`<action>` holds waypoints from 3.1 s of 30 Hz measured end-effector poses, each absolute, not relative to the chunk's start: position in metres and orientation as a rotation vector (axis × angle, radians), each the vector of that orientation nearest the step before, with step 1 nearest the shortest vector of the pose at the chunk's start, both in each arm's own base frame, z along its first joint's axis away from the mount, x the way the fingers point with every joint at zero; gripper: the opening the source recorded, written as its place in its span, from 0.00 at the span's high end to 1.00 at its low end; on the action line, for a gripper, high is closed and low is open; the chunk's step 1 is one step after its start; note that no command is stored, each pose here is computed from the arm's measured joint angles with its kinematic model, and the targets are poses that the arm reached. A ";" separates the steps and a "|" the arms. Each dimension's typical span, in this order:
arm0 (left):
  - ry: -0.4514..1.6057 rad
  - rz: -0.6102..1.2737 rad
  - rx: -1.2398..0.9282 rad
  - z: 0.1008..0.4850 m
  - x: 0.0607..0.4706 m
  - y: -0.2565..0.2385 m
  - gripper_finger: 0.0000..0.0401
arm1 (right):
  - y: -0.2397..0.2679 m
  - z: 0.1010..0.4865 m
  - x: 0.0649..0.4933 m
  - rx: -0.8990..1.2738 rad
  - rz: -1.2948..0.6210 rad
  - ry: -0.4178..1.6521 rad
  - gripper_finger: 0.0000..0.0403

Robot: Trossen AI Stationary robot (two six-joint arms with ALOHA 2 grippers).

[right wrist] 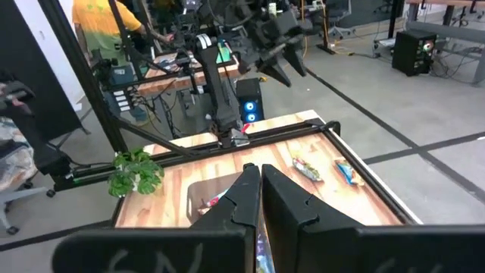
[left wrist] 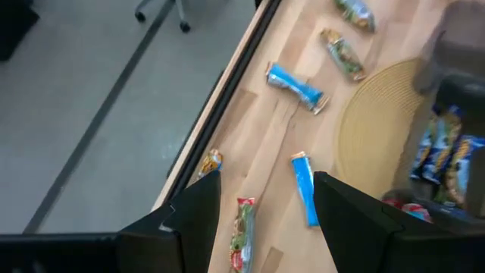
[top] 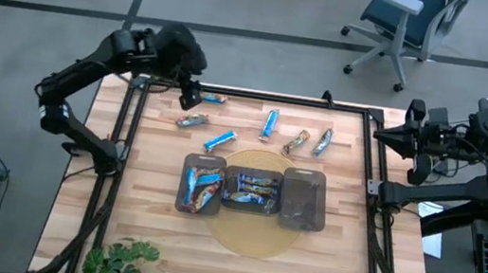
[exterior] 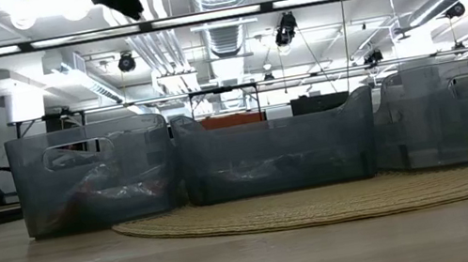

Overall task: Pick and place Granola Bars by type
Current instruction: Put the red granola bar into the left black bin

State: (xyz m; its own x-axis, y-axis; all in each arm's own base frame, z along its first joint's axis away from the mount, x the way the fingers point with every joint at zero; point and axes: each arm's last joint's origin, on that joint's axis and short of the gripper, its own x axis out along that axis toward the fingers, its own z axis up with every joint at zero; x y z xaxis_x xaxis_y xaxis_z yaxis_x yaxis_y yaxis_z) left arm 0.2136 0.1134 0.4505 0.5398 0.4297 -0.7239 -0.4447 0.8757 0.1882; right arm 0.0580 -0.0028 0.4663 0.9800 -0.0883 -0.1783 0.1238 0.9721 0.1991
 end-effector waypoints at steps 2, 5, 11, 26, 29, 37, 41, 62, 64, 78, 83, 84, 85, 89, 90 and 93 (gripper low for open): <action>0.872 0.501 -0.034 0.446 0.216 0.122 0.52 | -0.003 0.466 0.058 0.219 -0.108 0.170 0.98; 0.882 0.465 -0.081 0.440 0.215 0.138 0.52 | -0.003 0.466 0.058 0.221 -0.108 0.170 0.98; 0.954 0.505 -0.167 0.422 0.200 0.168 0.52 | -0.003 0.466 0.058 0.221 -0.108 0.171 0.98; 1.239 0.450 -0.300 0.286 0.197 0.189 0.52 | -0.003 0.465 0.059 0.217 -0.108 0.178 0.98; 1.253 0.465 -0.301 0.261 0.196 0.189 0.52 | -0.003 0.465 0.059 0.218 -0.109 0.177 0.98; 1.277 0.516 -0.256 0.231 0.194 0.190 0.52 | -0.003 0.465 0.059 0.220 -0.109 0.177 0.98; 1.269 0.512 -0.257 0.219 0.197 0.192 0.52 | -0.003 0.465 0.059 0.221 -0.109 0.177 0.98; 1.350 0.472 -0.295 0.174 0.211 0.205 0.52 | -0.003 0.464 0.060 0.221 -0.110 0.178 0.98; 1.357 0.468 -0.296 0.171 0.212 0.206 0.52 | -0.003 0.464 0.060 0.221 -0.111 0.178 0.98; 1.364 0.464 -0.298 0.168 0.212 0.207 0.55 | -0.003 0.464 0.060 0.217 -0.111 0.178 0.98; 1.365 0.468 -0.301 0.168 0.212 0.207 0.62 | -0.003 0.464 0.060 0.217 -0.111 0.178 0.98; 1.367 0.470 -0.300 0.168 0.212 0.207 0.63 | -0.003 0.464 0.060 0.217 -0.111 0.178 0.98; 1.369 0.473 -0.298 0.168 0.212 0.207 0.65 | -0.003 0.464 0.060 0.217 -0.111 0.178 0.98; 1.385 0.472 -0.307 0.168 0.211 0.206 0.72 | -0.003 0.464 0.060 0.217 -0.111 0.178 0.98; 1.390 0.470 -0.310 0.168 0.210 0.205 0.74 | -0.003 0.464 0.060 0.217 -0.111 0.178 0.98; 1.400 0.468 -0.314 0.168 0.210 0.205 0.81 | -0.003 0.464 0.060 0.217 -0.111 0.178 0.98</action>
